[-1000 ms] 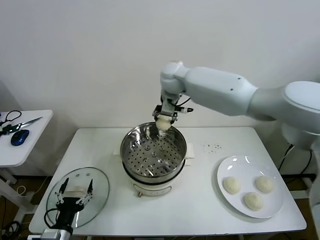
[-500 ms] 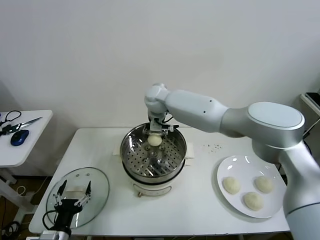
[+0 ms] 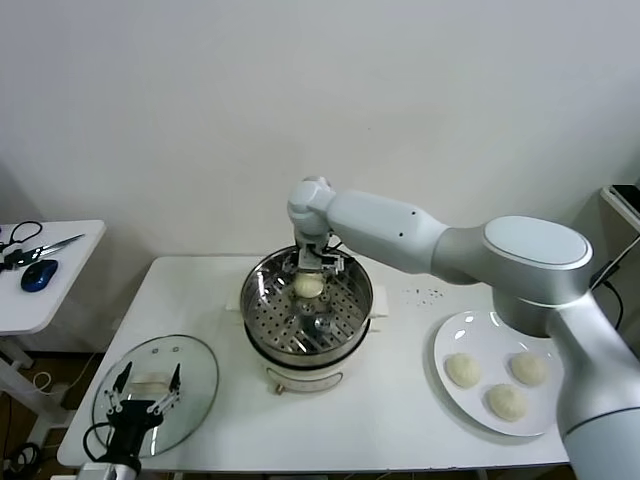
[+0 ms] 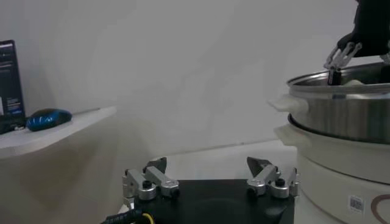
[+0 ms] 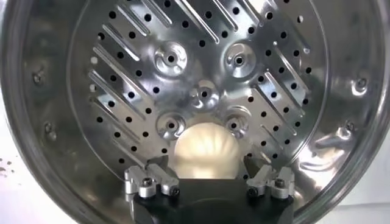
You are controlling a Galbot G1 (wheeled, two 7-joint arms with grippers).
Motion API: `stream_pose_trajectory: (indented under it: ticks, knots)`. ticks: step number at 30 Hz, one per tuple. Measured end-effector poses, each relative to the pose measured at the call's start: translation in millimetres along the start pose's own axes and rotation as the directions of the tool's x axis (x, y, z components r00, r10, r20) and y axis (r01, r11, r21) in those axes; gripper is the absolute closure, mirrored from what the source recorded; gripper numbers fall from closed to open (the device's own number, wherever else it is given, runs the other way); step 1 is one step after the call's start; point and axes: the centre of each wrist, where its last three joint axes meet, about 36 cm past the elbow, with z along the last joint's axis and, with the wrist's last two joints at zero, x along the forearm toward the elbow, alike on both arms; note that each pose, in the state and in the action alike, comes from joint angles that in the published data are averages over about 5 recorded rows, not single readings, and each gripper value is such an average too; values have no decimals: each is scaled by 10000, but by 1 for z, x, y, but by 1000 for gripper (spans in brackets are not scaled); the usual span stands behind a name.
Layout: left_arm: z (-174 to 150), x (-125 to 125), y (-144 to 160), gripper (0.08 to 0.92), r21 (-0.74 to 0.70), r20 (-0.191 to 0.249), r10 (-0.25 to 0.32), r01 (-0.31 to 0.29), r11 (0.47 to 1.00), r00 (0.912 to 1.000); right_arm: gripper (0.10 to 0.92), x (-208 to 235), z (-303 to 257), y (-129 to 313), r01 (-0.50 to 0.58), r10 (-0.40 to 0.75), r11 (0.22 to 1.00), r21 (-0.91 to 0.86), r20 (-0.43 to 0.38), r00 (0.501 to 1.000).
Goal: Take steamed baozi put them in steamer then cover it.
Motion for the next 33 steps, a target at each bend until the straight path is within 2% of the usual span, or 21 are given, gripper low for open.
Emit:
stream_pose_trajectory:
  ticks: [6, 12, 16, 22, 28, 33]
  knots:
    - [-3, 1, 0, 177, -48, 33, 1, -1, 10000, 10000, 200, 41, 12, 31, -465, 447, 9941, -977, -204, 9988]
    - [-4, 1, -2, 177, -83, 45, 63, -63, 9999, 10000, 200, 90, 22, 97, -1078, 1014, 9259, -3621, -366, 9942]
    - [-3, 2, -4, 177, -68, 29, 114, -113, 9999, 9999, 200, 104, 20, 154, -1155, 1226, 8153, -5674, -257, 9921]
    - [-5, 4, -7, 177, -71, 35, 163, -163, 9998, 9999, 200, 97, 2, 245, -606, 1375, 5884, -8063, 259, 9902]
    - [-8, 4, -9, 177, -132, 75, 173, -172, 9998, 9998, 200, 59, -30, 320, 344, 1428, 3882, -9209, 970, 9850]
    - [-8, 4, -9, 177, -210, 56, 179, -177, 9996, 9998, 200, 19, -57, 360, 1031, 1354, 2821, -9538, 1459, 9800]
